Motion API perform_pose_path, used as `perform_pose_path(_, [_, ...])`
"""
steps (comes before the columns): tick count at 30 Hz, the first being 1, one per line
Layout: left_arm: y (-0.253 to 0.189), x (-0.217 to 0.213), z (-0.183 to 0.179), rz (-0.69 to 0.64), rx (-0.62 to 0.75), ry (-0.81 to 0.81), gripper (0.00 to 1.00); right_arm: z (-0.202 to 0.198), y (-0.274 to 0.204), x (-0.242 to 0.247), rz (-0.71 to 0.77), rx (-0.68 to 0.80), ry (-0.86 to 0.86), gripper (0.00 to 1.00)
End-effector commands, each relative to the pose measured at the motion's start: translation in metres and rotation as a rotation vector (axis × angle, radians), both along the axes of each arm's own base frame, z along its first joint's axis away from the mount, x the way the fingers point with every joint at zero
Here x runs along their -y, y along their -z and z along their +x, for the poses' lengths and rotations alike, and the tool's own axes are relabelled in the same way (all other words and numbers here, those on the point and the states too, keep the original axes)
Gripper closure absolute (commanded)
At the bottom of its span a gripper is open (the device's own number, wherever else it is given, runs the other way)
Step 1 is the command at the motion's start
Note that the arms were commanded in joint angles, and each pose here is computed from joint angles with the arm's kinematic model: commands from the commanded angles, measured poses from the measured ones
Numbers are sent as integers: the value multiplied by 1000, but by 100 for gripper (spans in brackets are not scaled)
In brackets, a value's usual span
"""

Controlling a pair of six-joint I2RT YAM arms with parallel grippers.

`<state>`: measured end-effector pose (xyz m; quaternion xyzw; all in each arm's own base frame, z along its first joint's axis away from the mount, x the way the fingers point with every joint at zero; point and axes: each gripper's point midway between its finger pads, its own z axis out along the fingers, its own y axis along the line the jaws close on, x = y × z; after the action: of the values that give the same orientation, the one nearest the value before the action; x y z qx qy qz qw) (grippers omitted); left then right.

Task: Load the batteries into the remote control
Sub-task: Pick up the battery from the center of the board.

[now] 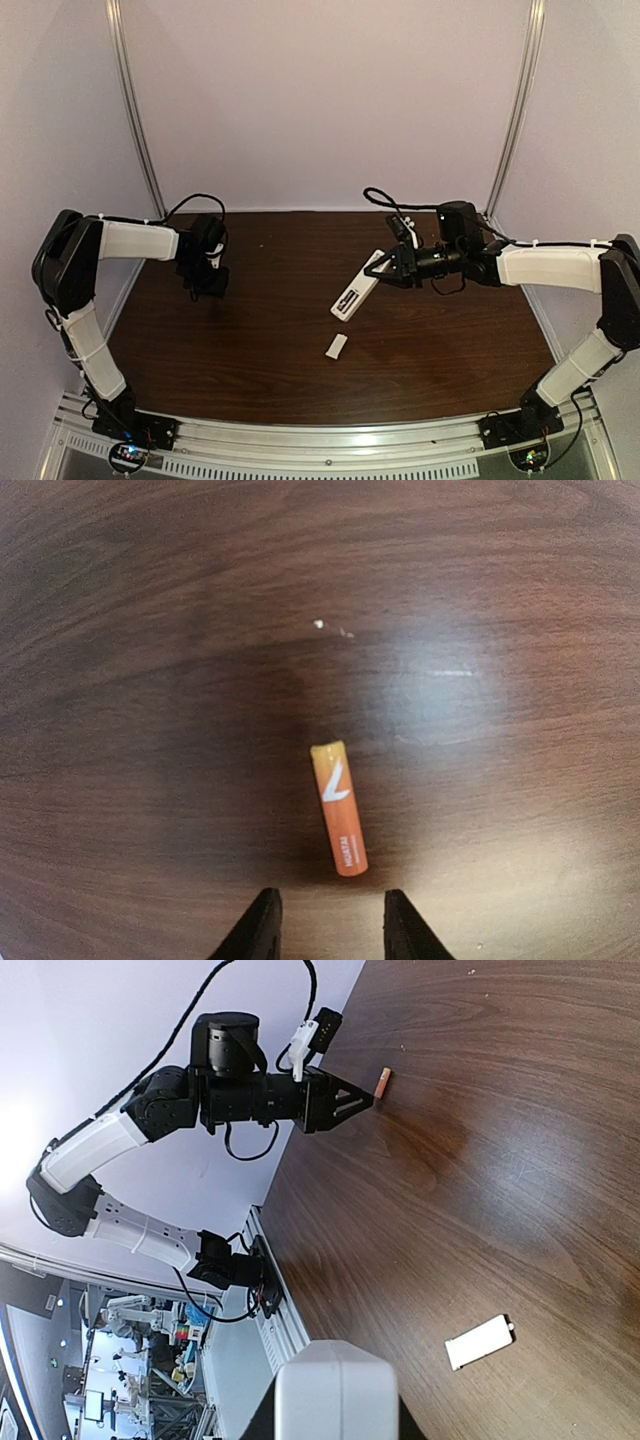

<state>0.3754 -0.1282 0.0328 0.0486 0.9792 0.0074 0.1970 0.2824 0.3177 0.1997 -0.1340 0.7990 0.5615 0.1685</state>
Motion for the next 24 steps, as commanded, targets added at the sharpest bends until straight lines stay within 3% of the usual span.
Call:
perform_pose_path(1, [0,-3,18,-4,28,-18,67,0,-11,-1,48,26,-8,100])
perform_pose_path(14, [10,1,41,-23,33,-9,78,-1,-8,-2,59,15,-17,100])
perform_pose_path(20, [18,1,37,-26,8,-2,88,-1,-6,-3,59,16,-22,100])
perform_pose_path(24, [28,-2,29,-4,-30,1,89,-1,-5,-4,89,7,-19,100])
